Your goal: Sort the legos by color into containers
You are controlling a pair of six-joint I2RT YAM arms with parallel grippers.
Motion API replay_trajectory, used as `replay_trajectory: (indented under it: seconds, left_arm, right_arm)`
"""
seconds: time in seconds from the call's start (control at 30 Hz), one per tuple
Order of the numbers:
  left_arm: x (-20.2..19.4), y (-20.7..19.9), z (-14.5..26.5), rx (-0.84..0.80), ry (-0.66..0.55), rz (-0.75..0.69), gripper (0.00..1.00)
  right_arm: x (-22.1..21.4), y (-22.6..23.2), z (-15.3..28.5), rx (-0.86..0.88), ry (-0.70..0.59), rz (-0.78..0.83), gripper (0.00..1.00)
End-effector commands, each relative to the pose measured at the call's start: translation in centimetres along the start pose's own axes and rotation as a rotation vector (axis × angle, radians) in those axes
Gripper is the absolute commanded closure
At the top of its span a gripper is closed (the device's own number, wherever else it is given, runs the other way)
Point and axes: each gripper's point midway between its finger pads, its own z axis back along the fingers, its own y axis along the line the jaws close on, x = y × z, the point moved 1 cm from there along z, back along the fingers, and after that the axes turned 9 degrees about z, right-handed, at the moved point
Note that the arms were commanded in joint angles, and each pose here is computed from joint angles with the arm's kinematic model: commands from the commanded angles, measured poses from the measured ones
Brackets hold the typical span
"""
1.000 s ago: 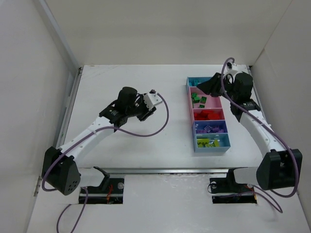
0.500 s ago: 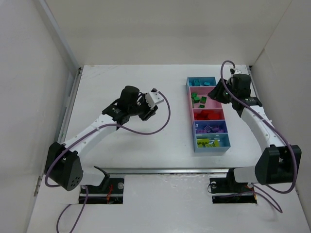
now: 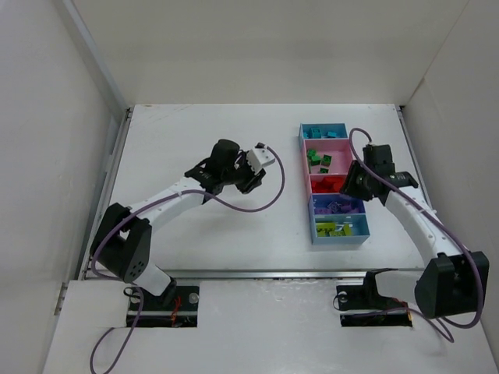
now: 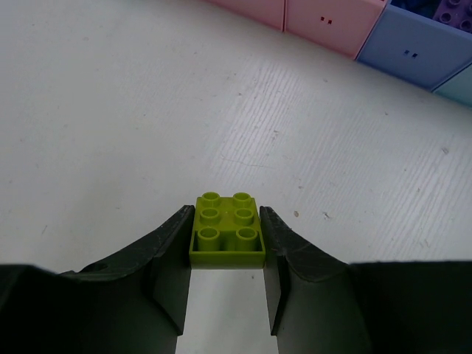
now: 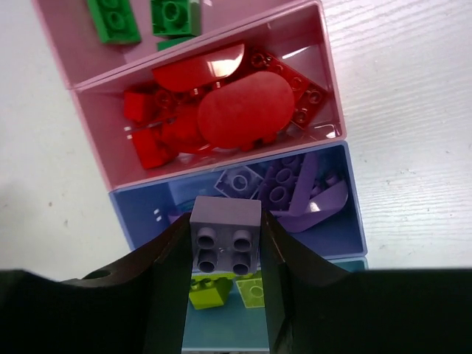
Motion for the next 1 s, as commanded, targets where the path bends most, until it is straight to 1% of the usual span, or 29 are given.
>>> replay_trajectory:
  seconds: [0.0, 0.03, 0.07, 0.13, 0.27, 0.3, 0.37, 0.43, 0.47, 0.5, 0.53, 0.6, 0.63, 0.67, 0.7, 0.77, 0.83, 0.87, 0.9, 0.93, 0.97]
  left_arm:
    - [4.4, 0.2, 0.0, 0.002, -0.120, -0.036, 1.00]
    - [4.8, 0.3, 0.1, 0.005, -0.128, -0.048, 1.00]
    - [5.0, 0.3, 0.1, 0.006, -0.136, -0.051, 1.00]
    - [5.1, 0.1, 0.1, -0.004, -0.138, -0.052, 1.00]
    - [4.8, -0.3, -0.3, -0.015, -0.130, -0.054, 1.00]
    - [5.1, -0.2, -0.3, -0.013, -0.140, -0.057, 1.00]
    - [4.8, -1.0, -0.7, -0.048, -0.133, -0.060, 1.00]
    - [5.9, -1.6, -0.9, -0.077, -0.152, -0.071, 1.00]
    - [5.9, -1.8, -1.2, -0.097, -0.145, -0.088, 1.00]
    - [7.0, -2.6, -1.1, -0.152, -0.168, -0.110, 1.00]
    - [7.8, -2.9, -0.9, -0.182, -0.191, -0.161, 1.00]
    - [8.2, -4.1, -0.9, -0.266, -0.218, -0.224, 1.00]
    - [8.7, -5.6, -0.6, -0.357, -0.258, -0.269, 1.00]
    - [8.9, -6.7, -0.4, -0.408, -0.276, -0.309, 1.00]
    - [8.9, -7.4, -0.7, -0.445, -0.301, -0.379, 1.00]
    - [8.5, -10.2, -1.1, -0.559, -0.321, -0.435, 1.00]
    - [7.8, -12.0, -2.1, -0.629, -0.313, -0.453, 1.00]
    - [8.0, -13.8, -2.4, -0.677, -0.327, -0.472, 1.00]
    - [7.6, -14.4, -2.7, -0.693, -0.318, -0.471, 1.00]
    - [8.0, -15.2, -2.9, -0.712, -0.334, -0.486, 1.00]
    - [8.1, -16.3, -3.4, -0.731, -0.351, -0.505, 1.00]
  right_arm:
    - [0.1, -0.6, -0.9, -0.046, 0.002, -0.015, 0.74]
    - [-0.5, -0.8, -1.4, -0.053, 0.023, -0.014, 0.66]
    - [-0.6, -0.6, -1.3, -0.043, 0.027, -0.014, 0.55]
    - [-1.0, -0.6, -1.5, -0.037, 0.038, -0.014, 0.40]
    - [-1.2, -0.7, -1.4, -0.037, 0.039, -0.005, 0.33]
    - [-1.0, -0.6, -1.1, -0.033, 0.029, -0.005, 0.24]
    - [-1.2, -1.1, -0.9, -0.057, 0.032, -0.004, 0.14]
    - [-0.7, -0.9, -0.5, -0.052, 0.015, -0.005, 0.14]
    - [1.0, -0.4, 0.3, -0.032, -0.046, -0.008, 0.13]
    - [2.1, -0.3, 1.0, -0.028, -0.093, -0.001, 0.08]
    - [3.1, 0.0, 1.4, -0.016, -0.129, -0.003, 0.06]
    - [5.6, 0.4, 2.3, -0.008, -0.221, -0.009, 0.06]
    - [6.2, 0.6, 2.5, -0.003, -0.241, -0.010, 0.06]
    - [6.4, 0.7, 2.6, 0.001, -0.252, -0.011, 0.06]
    - [7.2, 1.1, 2.8, 0.018, -0.277, -0.012, 0.06]
    - [7.4, 1.3, 3.1, 0.034, -0.297, -0.012, 0.06]
    - [7.5, 1.3, 3.8, 0.046, -0.333, -0.013, 0.06]
    - [7.3, 1.3, 4.2, 0.049, -0.344, -0.014, 0.06]
    - [7.2, 1.3, 4.6, 0.054, -0.355, -0.024, 0.06]
    - [6.7, 1.1, 4.8, 0.055, -0.358, -0.024, 0.06]
    - [6.8, 1.0, 6.0, 0.061, -0.398, -0.038, 0.06]
